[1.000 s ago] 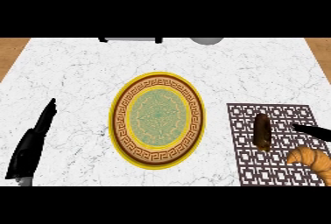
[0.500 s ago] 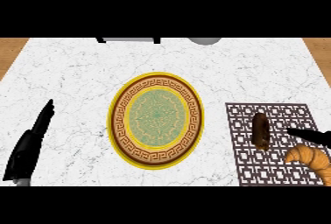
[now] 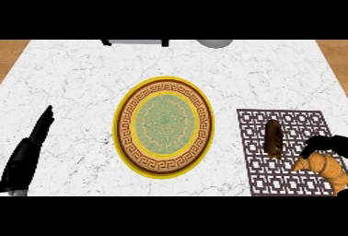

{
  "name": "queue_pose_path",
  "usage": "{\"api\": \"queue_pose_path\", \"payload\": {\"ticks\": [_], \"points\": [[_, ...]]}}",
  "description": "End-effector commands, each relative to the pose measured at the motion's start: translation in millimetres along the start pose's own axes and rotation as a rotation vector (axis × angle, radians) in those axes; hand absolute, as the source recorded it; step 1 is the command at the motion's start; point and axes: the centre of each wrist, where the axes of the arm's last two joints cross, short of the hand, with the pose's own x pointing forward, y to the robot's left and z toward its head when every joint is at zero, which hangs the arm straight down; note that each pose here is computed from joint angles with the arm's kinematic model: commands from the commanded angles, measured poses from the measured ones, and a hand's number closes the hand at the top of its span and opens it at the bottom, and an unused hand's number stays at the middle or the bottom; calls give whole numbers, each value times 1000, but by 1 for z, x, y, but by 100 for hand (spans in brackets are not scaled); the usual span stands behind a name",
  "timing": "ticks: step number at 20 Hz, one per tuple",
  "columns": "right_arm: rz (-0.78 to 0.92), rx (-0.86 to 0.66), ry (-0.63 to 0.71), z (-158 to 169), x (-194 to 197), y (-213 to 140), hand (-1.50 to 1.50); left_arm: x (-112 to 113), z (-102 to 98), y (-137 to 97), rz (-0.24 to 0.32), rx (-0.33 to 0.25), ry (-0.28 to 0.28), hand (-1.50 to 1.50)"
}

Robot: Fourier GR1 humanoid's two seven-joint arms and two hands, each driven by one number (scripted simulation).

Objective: Pick the croissant from the placemat and place it in the plate

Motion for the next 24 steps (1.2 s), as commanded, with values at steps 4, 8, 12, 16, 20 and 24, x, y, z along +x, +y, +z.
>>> {"api": "queue_pose_path", "payload": {"ticks": [4,8,12,16,20,24], "points": [[-85,56,-108,17,-15,23,150,-4,10,-10,7,10,0,0],[-158,-276,449,21,-26,52,150,-11,9,15,-13,65,53,0],[-124,-513,729,59,-34,44,150,-19,18,17,-24,88,96,0],[-78,-748,818,39,-24,49,150,-22,25,22,-26,112,104,0],[1,-964,790,11,0,31,150,-19,23,20,-19,97,97,0],[100,-1122,695,-6,31,12,150,-22,28,18,-25,104,102,0]]}}
